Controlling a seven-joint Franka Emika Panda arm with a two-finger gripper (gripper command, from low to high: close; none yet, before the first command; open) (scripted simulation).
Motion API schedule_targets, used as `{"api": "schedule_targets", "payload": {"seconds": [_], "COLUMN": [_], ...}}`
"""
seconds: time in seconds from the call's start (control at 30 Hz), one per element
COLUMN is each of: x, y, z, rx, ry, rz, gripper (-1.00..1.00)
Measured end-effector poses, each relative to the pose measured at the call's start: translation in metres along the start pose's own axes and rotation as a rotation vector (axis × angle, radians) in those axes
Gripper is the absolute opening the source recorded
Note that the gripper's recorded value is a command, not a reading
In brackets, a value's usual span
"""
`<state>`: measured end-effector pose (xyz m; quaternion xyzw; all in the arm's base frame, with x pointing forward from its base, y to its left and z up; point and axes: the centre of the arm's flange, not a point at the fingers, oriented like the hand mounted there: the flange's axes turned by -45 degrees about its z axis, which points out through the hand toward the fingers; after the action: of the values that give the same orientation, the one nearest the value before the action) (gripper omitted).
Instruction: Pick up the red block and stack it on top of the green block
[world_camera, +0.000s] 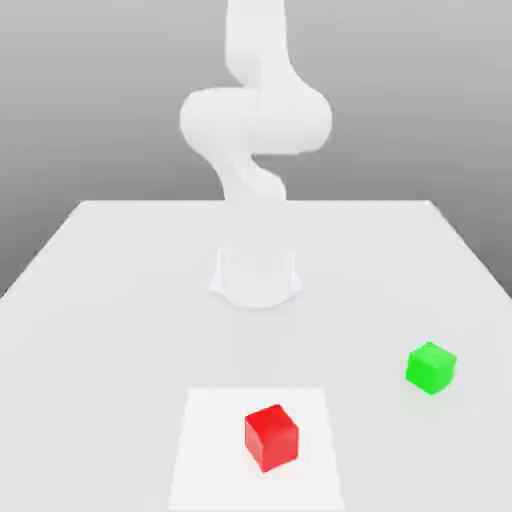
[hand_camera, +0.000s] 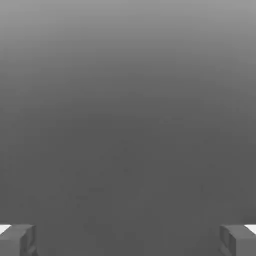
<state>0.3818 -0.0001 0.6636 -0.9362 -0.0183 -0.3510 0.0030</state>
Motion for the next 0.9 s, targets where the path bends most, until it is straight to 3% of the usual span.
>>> {"api": "schedule_targets", "payload": {"seconds": [0.3, 0.7, 0.9], "x": [-0.069, -0.256, -0.308], "y": [-0.009, -0.022, -0.022], "z": [0.195, 0.360, 0.410], "rx": [0.071, 0.162, 0.168], "ry": [-0.298, -0.676, -0.703], "rz": [-0.174, -0.412, -0.428], "gripper": [0.00, 0.00, 0.00]}}
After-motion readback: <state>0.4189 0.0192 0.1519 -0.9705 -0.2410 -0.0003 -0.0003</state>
